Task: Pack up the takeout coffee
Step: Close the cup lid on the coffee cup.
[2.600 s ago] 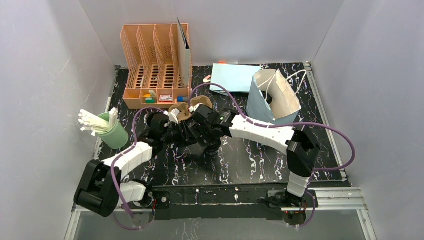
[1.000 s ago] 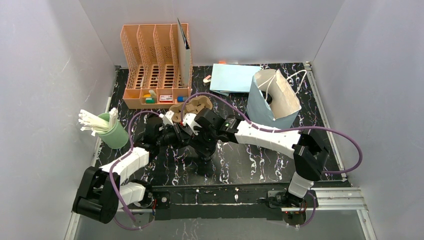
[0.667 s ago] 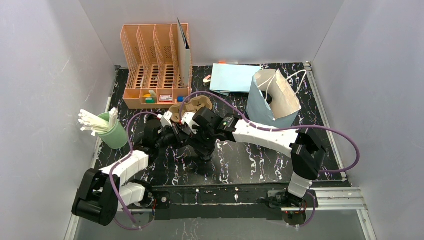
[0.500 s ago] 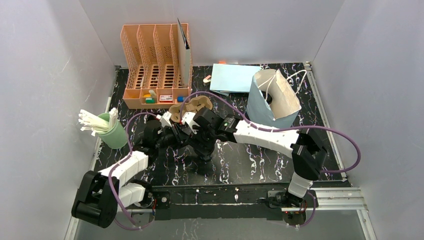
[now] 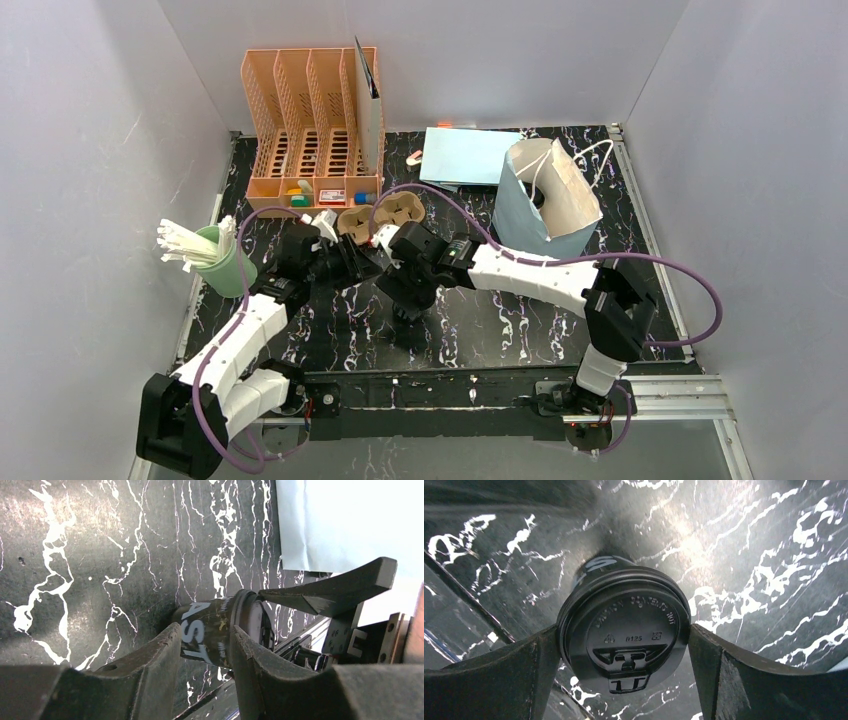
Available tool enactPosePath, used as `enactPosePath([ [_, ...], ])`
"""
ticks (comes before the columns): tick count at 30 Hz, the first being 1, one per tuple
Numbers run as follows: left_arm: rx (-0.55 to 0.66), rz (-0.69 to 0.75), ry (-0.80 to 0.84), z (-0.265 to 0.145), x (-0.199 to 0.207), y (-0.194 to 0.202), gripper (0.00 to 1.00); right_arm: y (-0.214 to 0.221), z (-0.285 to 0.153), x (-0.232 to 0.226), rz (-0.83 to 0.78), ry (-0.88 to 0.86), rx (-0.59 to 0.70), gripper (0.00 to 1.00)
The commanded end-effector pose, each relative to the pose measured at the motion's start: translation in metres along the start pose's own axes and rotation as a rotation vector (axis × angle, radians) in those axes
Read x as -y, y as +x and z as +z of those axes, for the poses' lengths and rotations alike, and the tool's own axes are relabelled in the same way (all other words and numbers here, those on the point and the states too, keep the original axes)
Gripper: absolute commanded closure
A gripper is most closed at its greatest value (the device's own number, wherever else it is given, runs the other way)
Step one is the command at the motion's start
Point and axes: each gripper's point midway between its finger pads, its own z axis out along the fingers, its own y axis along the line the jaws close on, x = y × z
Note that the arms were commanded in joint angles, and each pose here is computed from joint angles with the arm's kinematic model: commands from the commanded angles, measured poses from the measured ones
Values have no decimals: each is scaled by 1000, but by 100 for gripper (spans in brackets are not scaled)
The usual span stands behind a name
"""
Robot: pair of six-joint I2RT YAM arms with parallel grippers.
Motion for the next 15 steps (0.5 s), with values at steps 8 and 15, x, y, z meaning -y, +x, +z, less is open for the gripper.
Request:
enactPosePath([
  [8,-52,0,13,-4,-2,15,60,-5,-22,1,49,23,-37,2],
  [15,-69,-33,44,-2,-4,26,63,-17,-25,-9,40,-17,-16,2],
])
